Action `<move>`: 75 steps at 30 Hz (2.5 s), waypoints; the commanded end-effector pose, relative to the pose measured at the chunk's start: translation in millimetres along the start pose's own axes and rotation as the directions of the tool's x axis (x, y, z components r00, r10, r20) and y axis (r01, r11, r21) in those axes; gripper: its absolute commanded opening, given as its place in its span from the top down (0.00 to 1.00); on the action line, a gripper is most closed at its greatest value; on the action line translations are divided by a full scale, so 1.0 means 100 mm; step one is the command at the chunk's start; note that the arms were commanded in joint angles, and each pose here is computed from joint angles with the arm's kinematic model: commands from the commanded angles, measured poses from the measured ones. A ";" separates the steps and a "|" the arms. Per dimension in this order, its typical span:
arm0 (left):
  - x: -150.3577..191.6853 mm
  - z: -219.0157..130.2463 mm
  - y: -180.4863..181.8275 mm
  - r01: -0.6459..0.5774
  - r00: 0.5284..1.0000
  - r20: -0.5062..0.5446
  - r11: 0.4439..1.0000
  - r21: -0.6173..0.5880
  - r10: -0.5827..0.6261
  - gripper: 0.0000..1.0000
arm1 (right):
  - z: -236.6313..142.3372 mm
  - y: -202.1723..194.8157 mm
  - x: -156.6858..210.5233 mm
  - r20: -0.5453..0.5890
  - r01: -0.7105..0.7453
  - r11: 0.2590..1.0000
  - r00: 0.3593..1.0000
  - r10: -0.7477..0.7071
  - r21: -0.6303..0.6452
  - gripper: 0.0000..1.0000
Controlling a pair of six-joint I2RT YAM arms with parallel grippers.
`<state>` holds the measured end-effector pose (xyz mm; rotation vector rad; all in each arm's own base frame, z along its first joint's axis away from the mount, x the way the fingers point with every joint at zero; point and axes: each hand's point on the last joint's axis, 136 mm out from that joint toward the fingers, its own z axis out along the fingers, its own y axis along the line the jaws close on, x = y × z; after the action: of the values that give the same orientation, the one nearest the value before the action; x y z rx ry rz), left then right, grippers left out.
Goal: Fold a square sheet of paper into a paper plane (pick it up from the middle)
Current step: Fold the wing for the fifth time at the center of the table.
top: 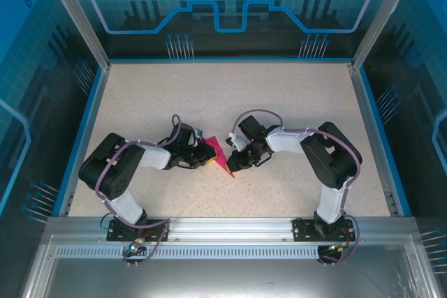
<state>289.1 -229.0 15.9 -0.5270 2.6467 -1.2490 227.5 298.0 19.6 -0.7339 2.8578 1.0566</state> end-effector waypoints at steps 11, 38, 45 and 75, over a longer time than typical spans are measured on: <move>-0.02 0.05 0.23 0.027 1.000 0.002 0.995 -0.092 -0.027 0.86 | -0.11 0.43 -0.25 0.048 0.067 0.996 0.996 -0.070 0.052 0.93; -0.03 0.10 0.46 0.092 0.995 -0.002 0.975 -0.204 -0.095 0.88 | 0.13 -0.09 0.10 -0.112 -0.021 0.980 0.993 0.044 0.199 1.00; -0.02 0.09 0.56 0.118 0.993 0.006 0.964 -0.240 -0.120 0.89 | 0.09 -0.18 0.25 -0.127 -0.040 0.977 0.990 0.067 0.208 1.00; -0.02 0.07 0.46 0.095 0.995 -0.010 0.976 -0.194 -0.099 0.89 | -0.30 0.29 -0.04 0.048 0.059 0.994 0.997 -0.063 0.091 1.00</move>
<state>291.1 -227.3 11.8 -0.6051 2.7377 -1.2201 205.3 279.9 48.5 -0.7861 2.8683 0.8589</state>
